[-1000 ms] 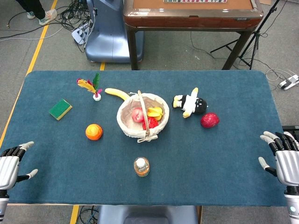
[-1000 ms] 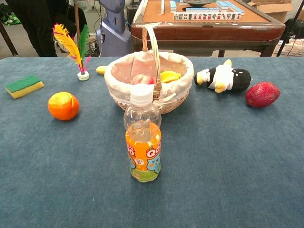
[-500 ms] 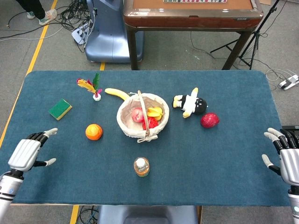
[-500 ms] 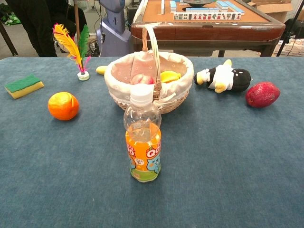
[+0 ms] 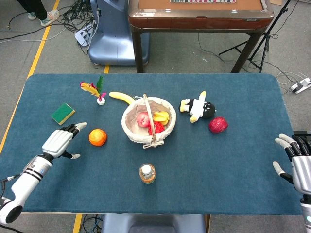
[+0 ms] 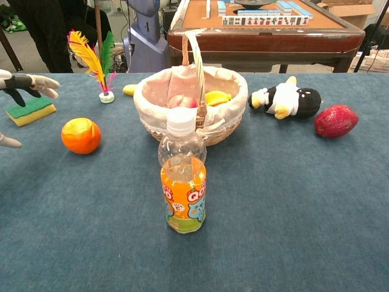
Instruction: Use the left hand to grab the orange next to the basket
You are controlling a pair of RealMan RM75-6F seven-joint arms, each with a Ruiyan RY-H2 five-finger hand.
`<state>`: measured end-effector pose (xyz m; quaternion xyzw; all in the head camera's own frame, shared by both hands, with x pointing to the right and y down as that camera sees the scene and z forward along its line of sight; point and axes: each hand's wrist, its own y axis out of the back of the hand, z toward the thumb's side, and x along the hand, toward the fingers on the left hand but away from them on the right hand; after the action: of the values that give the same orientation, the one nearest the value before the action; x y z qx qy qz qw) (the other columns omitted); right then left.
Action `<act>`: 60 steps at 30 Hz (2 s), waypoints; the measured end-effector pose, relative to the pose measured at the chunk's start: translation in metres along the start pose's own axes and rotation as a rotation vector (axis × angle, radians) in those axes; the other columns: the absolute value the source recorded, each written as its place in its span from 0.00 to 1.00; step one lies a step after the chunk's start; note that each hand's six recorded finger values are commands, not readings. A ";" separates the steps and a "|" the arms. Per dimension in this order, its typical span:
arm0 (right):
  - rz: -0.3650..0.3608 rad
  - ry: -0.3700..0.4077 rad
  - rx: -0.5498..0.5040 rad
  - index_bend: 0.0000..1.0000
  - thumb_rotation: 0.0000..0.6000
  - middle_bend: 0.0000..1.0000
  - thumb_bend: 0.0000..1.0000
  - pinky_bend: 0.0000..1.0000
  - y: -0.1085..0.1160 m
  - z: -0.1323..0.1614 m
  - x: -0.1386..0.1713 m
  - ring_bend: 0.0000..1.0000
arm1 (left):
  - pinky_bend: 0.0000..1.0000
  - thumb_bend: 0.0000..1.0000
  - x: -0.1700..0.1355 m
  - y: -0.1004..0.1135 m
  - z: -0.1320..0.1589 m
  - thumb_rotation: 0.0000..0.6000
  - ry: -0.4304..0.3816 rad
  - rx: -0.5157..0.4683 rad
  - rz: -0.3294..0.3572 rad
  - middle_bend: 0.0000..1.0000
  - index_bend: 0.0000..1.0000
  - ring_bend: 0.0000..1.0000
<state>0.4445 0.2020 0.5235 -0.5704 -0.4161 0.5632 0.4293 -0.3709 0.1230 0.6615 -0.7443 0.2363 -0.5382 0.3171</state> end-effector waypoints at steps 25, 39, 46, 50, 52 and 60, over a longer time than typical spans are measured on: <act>0.007 -0.022 -0.020 0.26 1.00 0.23 0.22 0.19 -0.003 -0.010 0.005 0.15 | 0.37 0.12 0.073 -0.028 0.018 1.00 0.051 0.047 -0.044 0.27 0.28 0.33; 0.017 -0.037 -0.031 0.26 1.00 0.23 0.22 0.19 -0.006 -0.017 0.006 0.15 | 0.54 0.12 0.078 -0.022 0.023 1.00 0.039 0.017 0.075 0.55 0.49 0.55; 0.027 -0.037 -0.035 0.26 1.00 0.23 0.22 0.19 -0.009 -0.018 0.005 0.15 | 0.54 0.12 0.066 0.002 0.017 1.00 0.030 -0.034 0.159 0.55 0.49 0.55; 0.032 -0.029 -0.038 0.26 1.00 0.23 0.22 0.19 -0.012 -0.016 0.003 0.15 | 0.54 0.12 0.059 0.025 0.024 1.00 0.007 -0.117 0.223 0.55 0.48 0.54; 0.033 -0.027 -0.039 0.26 1.00 0.23 0.22 0.19 -0.012 -0.015 0.002 0.15 | 0.54 0.12 0.057 0.034 0.029 1.00 -0.007 -0.170 0.244 0.55 0.48 0.54; 0.042 -0.032 -0.045 0.26 1.00 0.23 0.22 0.19 -0.016 -0.017 0.003 0.15 | 0.54 0.12 0.062 0.067 0.060 1.00 -0.084 -0.334 0.304 0.55 0.47 0.54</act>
<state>0.4617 0.2087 0.5377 -0.5792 -0.4234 0.5718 0.3979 -0.2959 0.0473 0.6399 -0.7640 0.4183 -0.4061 0.2766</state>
